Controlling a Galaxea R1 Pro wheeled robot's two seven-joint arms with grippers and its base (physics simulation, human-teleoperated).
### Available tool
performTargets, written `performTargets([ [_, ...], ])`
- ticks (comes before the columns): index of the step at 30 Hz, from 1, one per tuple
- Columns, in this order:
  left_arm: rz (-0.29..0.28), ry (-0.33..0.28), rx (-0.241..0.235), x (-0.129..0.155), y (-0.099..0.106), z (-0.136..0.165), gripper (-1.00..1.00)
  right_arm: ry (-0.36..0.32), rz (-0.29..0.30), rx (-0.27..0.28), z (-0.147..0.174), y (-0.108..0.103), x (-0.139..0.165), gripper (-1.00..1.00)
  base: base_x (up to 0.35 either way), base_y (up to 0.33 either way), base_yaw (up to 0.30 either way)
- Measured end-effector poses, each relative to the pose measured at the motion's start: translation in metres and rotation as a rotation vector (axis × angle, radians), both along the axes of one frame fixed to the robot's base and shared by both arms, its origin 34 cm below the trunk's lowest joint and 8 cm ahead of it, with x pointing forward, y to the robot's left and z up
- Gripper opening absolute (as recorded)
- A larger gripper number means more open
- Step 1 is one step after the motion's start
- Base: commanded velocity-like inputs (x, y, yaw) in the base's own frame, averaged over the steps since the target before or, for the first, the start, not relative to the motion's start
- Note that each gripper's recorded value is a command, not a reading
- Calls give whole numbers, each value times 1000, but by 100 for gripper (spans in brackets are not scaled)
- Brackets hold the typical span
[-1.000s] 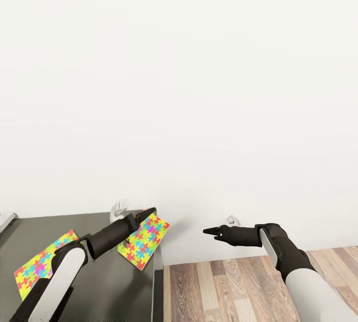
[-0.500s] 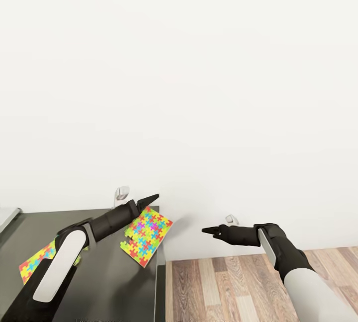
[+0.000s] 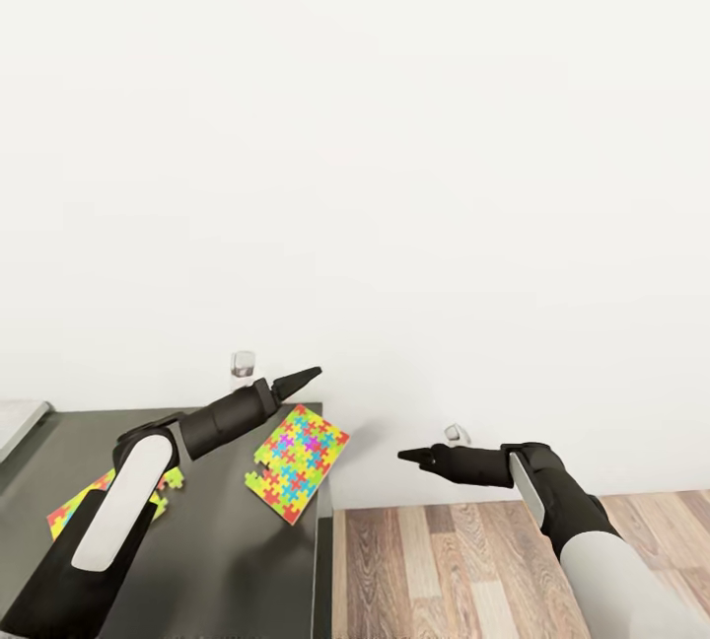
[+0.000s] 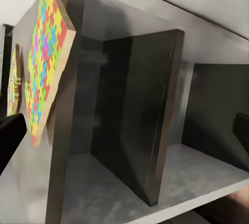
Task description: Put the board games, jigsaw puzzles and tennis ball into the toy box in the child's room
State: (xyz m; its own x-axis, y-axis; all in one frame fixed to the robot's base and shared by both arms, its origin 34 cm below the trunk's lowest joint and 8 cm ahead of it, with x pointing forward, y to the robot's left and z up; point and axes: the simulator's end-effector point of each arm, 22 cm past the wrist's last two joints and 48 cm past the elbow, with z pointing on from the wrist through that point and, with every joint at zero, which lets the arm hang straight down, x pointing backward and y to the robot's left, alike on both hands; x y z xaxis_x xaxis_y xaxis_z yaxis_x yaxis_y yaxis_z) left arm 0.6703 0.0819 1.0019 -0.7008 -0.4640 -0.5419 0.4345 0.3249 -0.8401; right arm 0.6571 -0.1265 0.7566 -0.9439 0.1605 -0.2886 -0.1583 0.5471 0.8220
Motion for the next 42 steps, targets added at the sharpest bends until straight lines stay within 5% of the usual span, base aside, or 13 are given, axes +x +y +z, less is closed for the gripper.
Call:
performTargets([
  [17, -11, 24, -6, 3, -4, -10, 100, 0, -2, 68, 4, 2, 1, 100, 0, 0, 66],
  [42, -11, 41, -8, 5, -5, -19, 100, -10, -109, 113, 9, -19, 21, 100, 0, 0, 9],
])
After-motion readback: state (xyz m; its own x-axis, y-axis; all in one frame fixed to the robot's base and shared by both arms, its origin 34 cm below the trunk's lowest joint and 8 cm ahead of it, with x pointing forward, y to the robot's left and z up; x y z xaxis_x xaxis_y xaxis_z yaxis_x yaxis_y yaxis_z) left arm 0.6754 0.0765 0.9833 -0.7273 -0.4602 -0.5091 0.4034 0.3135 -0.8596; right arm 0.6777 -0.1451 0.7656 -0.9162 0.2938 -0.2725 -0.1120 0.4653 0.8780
